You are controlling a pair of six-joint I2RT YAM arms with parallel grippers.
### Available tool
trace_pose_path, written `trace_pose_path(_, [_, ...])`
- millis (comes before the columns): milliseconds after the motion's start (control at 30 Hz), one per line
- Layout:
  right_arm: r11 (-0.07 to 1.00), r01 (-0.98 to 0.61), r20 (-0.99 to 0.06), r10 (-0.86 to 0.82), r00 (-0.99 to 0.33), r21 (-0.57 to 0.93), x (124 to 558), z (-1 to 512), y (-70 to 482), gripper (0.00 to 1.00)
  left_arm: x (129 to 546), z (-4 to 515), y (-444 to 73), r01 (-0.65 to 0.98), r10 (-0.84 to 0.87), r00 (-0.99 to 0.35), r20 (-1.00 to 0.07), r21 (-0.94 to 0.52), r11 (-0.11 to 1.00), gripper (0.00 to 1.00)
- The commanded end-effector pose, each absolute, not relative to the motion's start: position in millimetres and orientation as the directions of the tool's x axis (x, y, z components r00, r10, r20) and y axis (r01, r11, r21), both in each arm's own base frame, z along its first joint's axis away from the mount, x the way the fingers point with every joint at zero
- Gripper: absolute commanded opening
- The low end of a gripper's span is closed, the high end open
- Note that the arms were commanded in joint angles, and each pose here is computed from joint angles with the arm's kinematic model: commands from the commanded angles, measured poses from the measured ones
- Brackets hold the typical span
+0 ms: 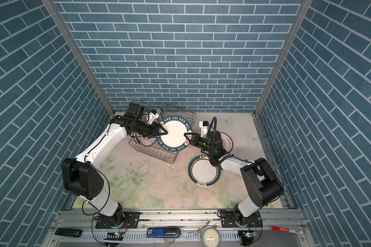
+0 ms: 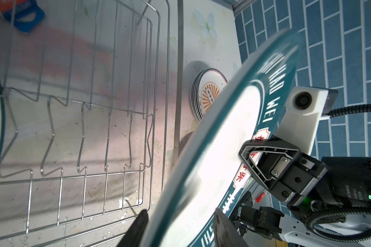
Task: Unload the plates from the dish rack
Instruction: 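Close the right gripper on the held plate's rim beside the left gripper, then open the left gripper and carry the plate toward the table with the right gripper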
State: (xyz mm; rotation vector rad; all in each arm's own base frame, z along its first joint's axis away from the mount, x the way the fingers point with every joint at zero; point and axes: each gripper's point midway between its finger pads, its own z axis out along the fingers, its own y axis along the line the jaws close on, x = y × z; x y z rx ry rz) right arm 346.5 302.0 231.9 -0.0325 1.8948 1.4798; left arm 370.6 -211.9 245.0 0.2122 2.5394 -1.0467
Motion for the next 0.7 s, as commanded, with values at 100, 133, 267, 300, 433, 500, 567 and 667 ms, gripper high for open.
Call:
trace_pose_path(100, [0.548, -0.486, -0.712, 0.341, -0.614, 0.681, 351.0, 270.4, 272.5, 0.00, 380.9, 257.6, -178.4, 0.257, -0.061, -0.867, -0.495, -0.548, 0.796, 0.54])
trace_pose_path(133, [0.570, -0.485, -0.726, 0.334, -0.601, 0.663, 350.3, 274.1, 267.4, 0.00, 382.4, 257.6, -172.6, 0.246, -0.068, -0.861, -0.505, -0.530, 0.811, 0.55])
trace_pose_path(267, [0.663, -0.465, -0.780, 0.309, -0.544, 0.587, 344.2, 289.6, 242.2, 0.00, 386.3, 259.7, -147.1, 0.203, -0.076, -0.830, -0.552, -0.426, 0.882, 0.57])
trace_pose_path(300, [0.689, -0.457, -0.796, 0.303, -0.523, 0.563, 341.3, 295.1, 233.9, 0.00, 386.8, 260.5, -140.9, 0.193, -0.071, -0.822, -0.565, -0.394, 0.899, 0.58])
trace_pose_path(433, [0.788, -0.386, -0.840, 0.286, -0.461, 0.480, 327.1, 307.5, 196.4, 0.00, 388.8, 260.2, -118.0, 0.137, -0.061, -0.802, -0.595, -0.281, 0.950, 0.60])
trace_pose_path(500, [0.837, -0.307, -0.846, 0.296, -0.442, 0.453, 318.1, 309.9, 171.1, 0.00, 390.0, 259.3, -107.1, 0.104, -0.057, -0.795, -0.604, -0.229, 0.968, 0.61])
trace_pose_path(567, [0.882, -0.216, -0.852, 0.299, -0.430, 0.418, 305.8, 308.9, 144.2, 0.00, 390.3, 256.8, -96.7, 0.068, -0.057, -0.795, -0.604, -0.182, 0.981, 0.61])
trace_pose_path(667, [0.920, -0.093, -0.855, 0.312, -0.414, 0.380, 283.5, 305.4, 107.5, 0.00, 390.8, 253.7, -83.4, 0.022, -0.054, -0.798, -0.600, -0.118, 0.993, 0.62])
